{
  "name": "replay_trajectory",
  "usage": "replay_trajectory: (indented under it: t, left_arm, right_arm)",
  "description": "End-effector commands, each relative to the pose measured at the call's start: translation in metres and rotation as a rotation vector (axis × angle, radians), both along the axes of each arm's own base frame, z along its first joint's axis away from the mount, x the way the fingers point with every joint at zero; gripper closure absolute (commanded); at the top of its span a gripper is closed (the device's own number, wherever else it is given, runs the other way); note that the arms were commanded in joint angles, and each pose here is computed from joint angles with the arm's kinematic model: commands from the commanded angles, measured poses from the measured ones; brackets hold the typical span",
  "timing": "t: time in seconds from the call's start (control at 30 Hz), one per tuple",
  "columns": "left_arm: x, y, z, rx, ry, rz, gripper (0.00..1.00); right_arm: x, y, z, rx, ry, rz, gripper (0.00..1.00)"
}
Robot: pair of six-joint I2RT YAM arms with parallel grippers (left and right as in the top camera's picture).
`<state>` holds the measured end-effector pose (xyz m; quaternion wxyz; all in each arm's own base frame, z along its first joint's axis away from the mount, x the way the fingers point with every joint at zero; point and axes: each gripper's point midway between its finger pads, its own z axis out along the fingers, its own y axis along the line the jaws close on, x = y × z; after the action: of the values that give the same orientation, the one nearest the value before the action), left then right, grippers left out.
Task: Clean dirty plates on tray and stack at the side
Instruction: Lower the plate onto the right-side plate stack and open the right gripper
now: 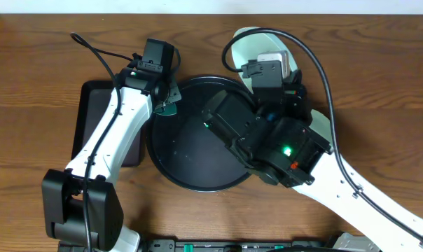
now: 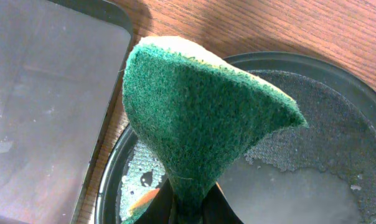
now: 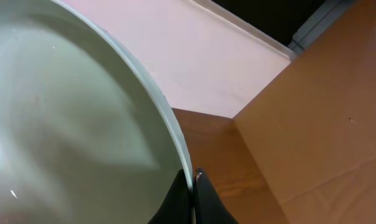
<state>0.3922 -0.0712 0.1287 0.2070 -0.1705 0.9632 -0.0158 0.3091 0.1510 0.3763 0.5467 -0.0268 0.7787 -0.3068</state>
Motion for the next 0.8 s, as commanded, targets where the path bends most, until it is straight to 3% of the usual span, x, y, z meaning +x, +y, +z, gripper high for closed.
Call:
replay_trajectory:
  t: [0.0, 0.33, 0.5, 0.77]
  left_arm:
    - [-0.001, 0.001, -0.001, 0.001, 0.006, 0.001, 0.92]
    - [-0.001, 0.001, -0.001, 0.0, 0.006, 0.001, 0.92]
    - [-0.001, 0.001, -0.001, 0.001, 0.006, 0.001, 0.92]
    - [-0.005, 0.002, -0.002, 0.004, 0.021, 0.0, 0.93]
  right_arm:
    - [-0.001, 0.0, -0.001, 0.078, 0.005, 0.011, 0.99]
    - [0.016, -0.009, -0.094, 0.435, 0.485, 0.084, 0.99]
    - [0.016, -0.013, -0.13, 0.598, 0.729, 0.206, 0.99]
    - [0.024, -0.041, -0.134, 0.823, 0.823, 0.297, 0.99]
